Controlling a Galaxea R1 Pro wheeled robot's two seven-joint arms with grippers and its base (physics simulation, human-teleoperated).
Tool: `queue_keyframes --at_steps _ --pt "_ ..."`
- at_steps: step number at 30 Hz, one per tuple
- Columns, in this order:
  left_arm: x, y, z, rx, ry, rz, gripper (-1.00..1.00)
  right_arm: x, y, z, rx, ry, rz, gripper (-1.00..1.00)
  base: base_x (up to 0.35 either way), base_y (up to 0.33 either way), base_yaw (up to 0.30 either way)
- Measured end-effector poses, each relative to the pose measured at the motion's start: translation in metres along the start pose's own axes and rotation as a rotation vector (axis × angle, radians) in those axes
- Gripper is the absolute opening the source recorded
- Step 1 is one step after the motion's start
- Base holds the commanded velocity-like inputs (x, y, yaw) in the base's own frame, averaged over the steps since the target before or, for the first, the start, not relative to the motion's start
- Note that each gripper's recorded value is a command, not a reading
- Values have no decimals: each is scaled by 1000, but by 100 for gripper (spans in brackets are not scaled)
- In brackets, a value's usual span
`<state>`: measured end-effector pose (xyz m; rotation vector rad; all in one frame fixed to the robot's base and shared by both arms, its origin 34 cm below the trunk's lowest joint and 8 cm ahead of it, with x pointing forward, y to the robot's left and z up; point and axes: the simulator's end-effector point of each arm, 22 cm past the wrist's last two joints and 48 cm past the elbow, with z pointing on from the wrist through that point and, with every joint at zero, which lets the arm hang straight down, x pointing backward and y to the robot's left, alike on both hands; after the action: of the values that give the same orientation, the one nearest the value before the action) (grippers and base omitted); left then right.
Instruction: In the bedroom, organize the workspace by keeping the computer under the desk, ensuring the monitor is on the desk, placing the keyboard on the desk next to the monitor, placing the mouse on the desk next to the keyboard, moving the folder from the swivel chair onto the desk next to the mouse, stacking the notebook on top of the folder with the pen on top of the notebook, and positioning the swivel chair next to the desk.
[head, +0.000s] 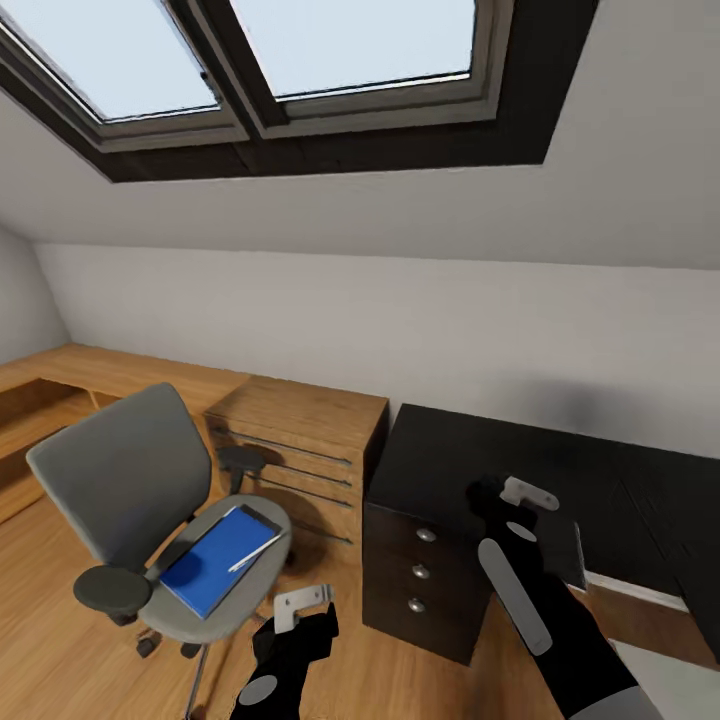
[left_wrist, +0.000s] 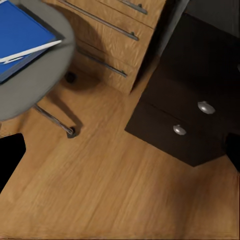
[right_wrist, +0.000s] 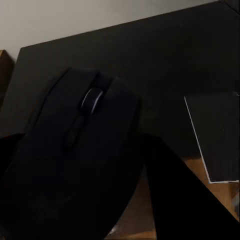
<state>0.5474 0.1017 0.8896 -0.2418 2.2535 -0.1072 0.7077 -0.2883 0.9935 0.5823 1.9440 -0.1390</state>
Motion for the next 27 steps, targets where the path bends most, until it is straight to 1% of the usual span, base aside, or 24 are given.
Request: queue_keyframes --at_steps 7,16,18,20,24,25,26,27 --pt "-4 -1 -6 1 3 -3 100 -6 0 -5 0 -1 1 -100 -304 -81 -294" --pt "-5 1 -12 -7 11 -4 100 -13 0 -11 0 -1 1 -100 -41 -13 -294" --pt "3 8 -9 -28 31 5 100 -14 0 -13 0 -1 1 -100 -2 -1 -294" --pt "18 15 -5 -53 63 23 100 -16 0 -14 1 -2 1 -100 -1 0 -294" --pt "33 27 -2 -86 96 40 100 -20 -1 -17 1 -4 0 -100 0 0 -245" --pt "43 35 1 -104 117 50 100 -21 -1 -18 1 -4 0 -100 0 0 -98" --pt "61 47 5 -135 150 67 100 -21 -1 -18 1 -3 0 -100 0 0 -78" --pt "71 54 7 -153 166 75 100 -22 -1 -19 1 -4 0 -100 0 0 -50"
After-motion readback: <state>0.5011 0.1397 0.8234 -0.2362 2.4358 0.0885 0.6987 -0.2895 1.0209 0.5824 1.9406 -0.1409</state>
